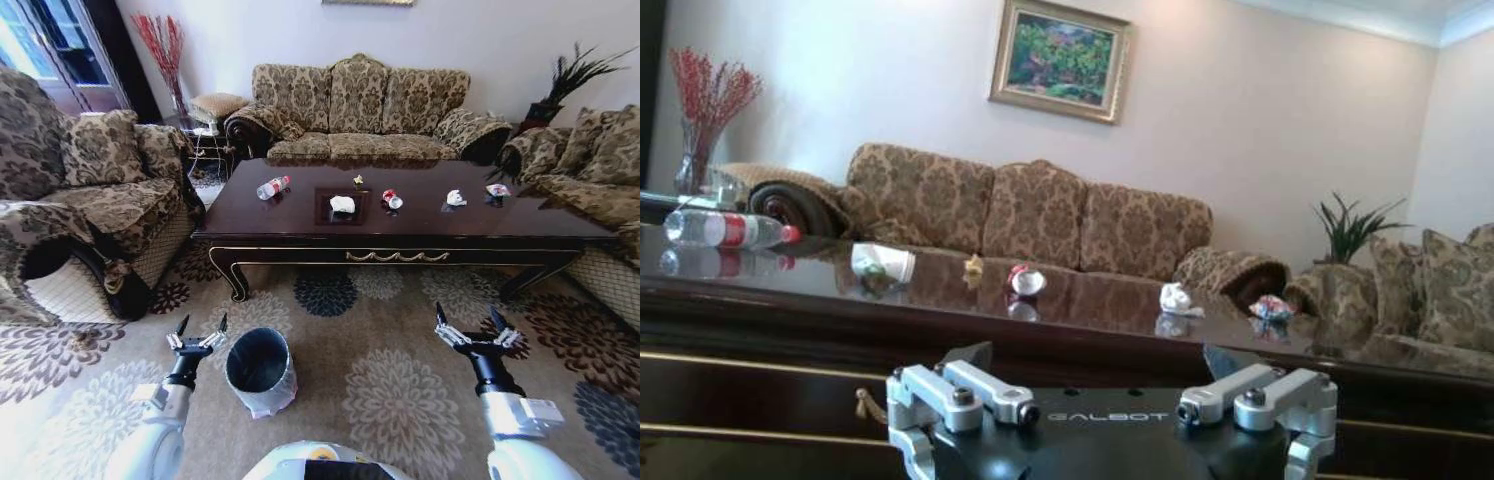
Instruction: Move to the front of the table and place the trash on the table into the trash bin.
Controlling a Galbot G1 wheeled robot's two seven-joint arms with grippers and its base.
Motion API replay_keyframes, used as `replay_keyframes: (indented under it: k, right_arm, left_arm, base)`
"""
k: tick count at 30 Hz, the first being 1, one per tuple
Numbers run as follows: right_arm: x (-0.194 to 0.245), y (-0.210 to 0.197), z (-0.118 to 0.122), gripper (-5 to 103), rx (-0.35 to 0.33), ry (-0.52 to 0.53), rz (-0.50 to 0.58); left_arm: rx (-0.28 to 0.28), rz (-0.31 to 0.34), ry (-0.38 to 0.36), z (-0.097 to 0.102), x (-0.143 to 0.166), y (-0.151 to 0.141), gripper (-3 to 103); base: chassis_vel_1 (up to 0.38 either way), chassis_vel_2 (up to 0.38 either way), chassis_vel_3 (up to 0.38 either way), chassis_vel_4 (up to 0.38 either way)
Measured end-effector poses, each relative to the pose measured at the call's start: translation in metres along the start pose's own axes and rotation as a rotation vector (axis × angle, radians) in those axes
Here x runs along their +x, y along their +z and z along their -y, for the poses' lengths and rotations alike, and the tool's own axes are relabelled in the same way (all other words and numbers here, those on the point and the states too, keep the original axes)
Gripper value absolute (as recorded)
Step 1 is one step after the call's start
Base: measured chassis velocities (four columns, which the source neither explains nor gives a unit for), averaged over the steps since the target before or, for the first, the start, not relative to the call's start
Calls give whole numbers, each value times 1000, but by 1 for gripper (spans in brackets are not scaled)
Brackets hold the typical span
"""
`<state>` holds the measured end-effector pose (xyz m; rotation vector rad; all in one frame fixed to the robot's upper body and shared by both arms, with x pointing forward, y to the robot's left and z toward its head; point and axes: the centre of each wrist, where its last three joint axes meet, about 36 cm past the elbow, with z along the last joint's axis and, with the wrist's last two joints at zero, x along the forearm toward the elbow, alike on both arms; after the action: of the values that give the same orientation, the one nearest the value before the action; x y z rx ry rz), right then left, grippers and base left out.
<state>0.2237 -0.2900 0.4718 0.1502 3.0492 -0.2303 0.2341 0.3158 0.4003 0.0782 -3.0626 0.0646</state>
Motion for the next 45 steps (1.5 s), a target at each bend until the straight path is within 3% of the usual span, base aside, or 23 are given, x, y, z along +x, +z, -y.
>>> replay_keyframes:
  k: [6, 9, 10, 14, 16, 18, 25, 33, 45]
  right_arm:
    - [1, 3, 0, 100, -1, 3, 3]
    - [1, 3, 2, 100, 0, 10, 14]
    - [1, 3, 2, 100, 0, 10, 14]
    - [4, 8, 2, 100, 1, 20, 21]
    - [4, 9, 2, 100, 0, 21, 19]
    - [6, 13, 2, 100, -1, 33, 16]
    - [9, 24, 2, 100, -5, 71, 2]
    - [14, 36, 2, 100, 1, 107, -14]
    - [17, 44, 7, 100, 15, 128, -16]
  left_arm:
    - [-17, -79, -1, -9, -14, 26, 100]
    - [-28, -216, 20, -24, -26, 32, 100]
    - [-28, -216, 20, -24, -26, 32, 100]
    - [-59, -358, 56, -37, -43, 33, 100]
    - [-64, -373, 61, -39, -45, 33, 100]
    - [-90, -444, 90, -45, -56, 33, 100]
    - [-91, -575, 122, -65, -79, 41, 100]
    - [-90, -628, 119, -81, -102, 56, 101]
    - [-70, -666, 145, -67, -100, 64, 71]
  base:
    - [-17, -5, 1, 5]
    - [0, 0, 0, 0]
    - [0, 0, 0, 0]
    - [0, 0, 0, 0]
    - [0, 0, 0, 0]
    - [0, 0, 0, 0]
    - [0, 0, 0, 0]
    - [0, 0, 0, 0]
    - [0, 0, 0, 0]
